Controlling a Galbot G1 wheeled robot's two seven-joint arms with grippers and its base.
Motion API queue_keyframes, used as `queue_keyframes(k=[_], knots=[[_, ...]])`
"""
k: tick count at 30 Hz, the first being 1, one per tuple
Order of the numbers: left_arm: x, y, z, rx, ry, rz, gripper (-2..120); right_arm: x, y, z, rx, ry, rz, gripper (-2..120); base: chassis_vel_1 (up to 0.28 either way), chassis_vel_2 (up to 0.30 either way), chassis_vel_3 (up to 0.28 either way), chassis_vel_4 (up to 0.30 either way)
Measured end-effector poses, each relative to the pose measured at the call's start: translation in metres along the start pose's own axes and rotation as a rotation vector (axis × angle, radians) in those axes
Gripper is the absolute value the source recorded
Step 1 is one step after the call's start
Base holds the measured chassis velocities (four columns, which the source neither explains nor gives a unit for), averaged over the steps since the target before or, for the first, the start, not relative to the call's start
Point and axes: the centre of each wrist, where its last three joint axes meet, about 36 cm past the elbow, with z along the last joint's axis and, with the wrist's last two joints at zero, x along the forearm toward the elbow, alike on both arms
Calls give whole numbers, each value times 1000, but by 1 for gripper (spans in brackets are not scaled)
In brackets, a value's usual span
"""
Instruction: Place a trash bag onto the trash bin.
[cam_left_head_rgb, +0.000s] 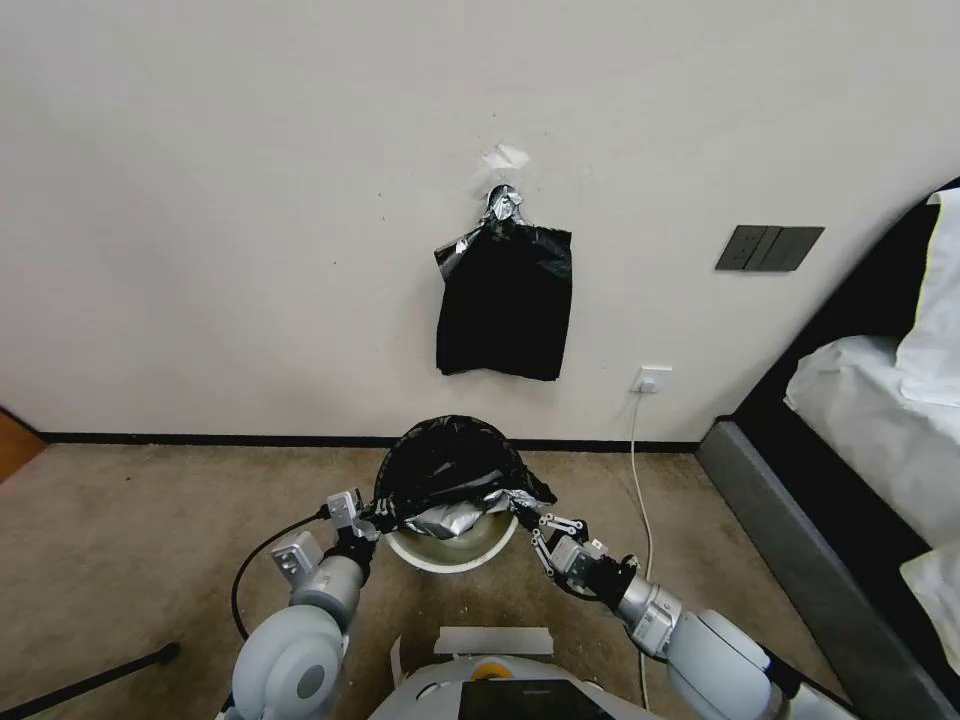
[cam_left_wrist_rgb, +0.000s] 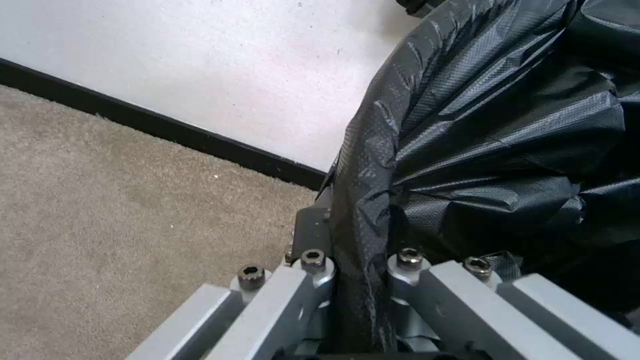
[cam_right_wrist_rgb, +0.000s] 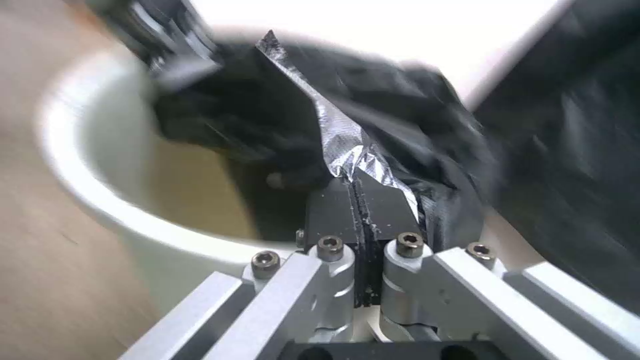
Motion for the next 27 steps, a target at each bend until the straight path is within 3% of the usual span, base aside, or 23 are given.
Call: queue_keyframes(k=[3,11,19,27], knots=[[1,-1,-8,56,18,-13,1,6,-6,3,-4,-92,-116,0,0,0,0,0],[15,-8,-25,158,84,-23,1,11,3,21,-1,-103,-287,0,0,0,0,0],[21,-10,-24,198,130,-41,1,4,23,62,-11,-45,-296,0,0,0,0,0],[24,-16,-14,243,149,-36,1,-5,52,80,-13,17,-291,0,0,0,0,0]])
